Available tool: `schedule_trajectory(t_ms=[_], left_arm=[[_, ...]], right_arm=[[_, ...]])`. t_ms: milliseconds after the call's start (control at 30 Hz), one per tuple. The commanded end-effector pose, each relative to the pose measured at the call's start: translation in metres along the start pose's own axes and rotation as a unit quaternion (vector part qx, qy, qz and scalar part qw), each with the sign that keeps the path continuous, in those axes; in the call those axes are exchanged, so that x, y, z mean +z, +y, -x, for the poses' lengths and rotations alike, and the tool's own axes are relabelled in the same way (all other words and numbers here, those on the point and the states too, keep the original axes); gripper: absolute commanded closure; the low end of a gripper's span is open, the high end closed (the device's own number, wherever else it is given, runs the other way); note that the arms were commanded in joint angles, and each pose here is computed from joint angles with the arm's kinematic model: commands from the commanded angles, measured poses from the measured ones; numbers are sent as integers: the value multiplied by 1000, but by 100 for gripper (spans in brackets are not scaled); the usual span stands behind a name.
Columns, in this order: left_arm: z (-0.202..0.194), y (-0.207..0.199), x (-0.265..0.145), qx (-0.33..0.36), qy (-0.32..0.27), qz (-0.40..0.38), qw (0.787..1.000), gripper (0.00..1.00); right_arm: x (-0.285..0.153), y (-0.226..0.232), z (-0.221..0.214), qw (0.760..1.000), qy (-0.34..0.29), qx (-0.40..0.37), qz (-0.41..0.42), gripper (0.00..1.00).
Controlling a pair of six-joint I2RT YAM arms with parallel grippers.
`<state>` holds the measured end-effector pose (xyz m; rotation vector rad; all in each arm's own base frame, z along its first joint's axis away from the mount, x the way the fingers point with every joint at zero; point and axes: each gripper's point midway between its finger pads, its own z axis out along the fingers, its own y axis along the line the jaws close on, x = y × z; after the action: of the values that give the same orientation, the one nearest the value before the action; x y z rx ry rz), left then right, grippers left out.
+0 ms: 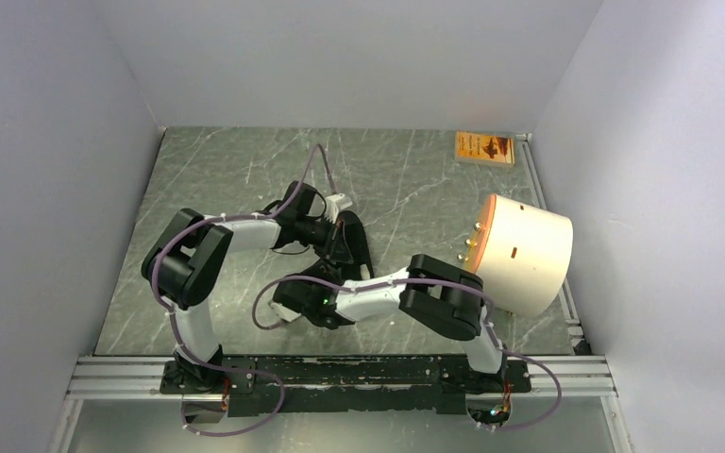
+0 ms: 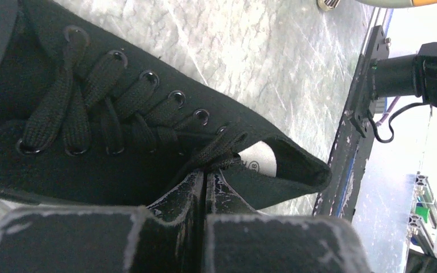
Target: Tie the shoes
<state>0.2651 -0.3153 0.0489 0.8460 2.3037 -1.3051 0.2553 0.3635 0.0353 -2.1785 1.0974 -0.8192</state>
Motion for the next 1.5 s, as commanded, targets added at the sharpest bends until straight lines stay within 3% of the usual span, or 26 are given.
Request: schedule_trajectory(t_ms=[0, 133, 200, 400, 500, 667, 800, 900, 1067, 1133, 1333, 1467], left_arm=[[-17, -12, 0, -5, 34, -18, 999, 95], [-18, -10, 0, -6, 34, -16, 999, 95], [-17, -10, 0, -6, 33, -15, 999, 95], [-4, -10, -5, 2, 6, -14, 1000, 95], [3, -11, -7, -1, -9, -21, 1000, 95], [9, -12, -8, 6, -14, -23, 1000, 95], [12, -13, -7, 4, -15, -29, 999, 95], [12, -11, -8, 3, -19, -20, 1000, 95], [13, -12, -10, -5, -33, -13, 999, 95], [14, -11, -12, -9, -40, -8, 999, 95], [13, -10, -15, -20, -62, 8, 998, 95], [13, -14, -21, -23, -82, 14, 996, 95]], right_arm=[[14, -27, -15, 998, 17, 47, -26, 58], [11, -26, -6, 998, -7, 63, -14, 100], [-1, -28, 1, 996, -34, 80, -4, 100], [-52, -23, 24, 971, -192, 134, 47, 100], [-80, -21, 34, 946, -273, 164, 58, 100], [-102, -8, 33, 918, -331, 197, 96, 100], [-129, 6, 40, 880, -401, 205, 152, 100], [-129, 3, 25, 840, -396, 308, 206, 100], [-127, -2, -6, 716, -295, 552, 309, 100], [-126, -1, -22, 701, -238, 604, 295, 100], [-146, -12, -55, 657, -195, 692, 226, 100], [-142, -6, -71, 622, -118, 745, 210, 100]])
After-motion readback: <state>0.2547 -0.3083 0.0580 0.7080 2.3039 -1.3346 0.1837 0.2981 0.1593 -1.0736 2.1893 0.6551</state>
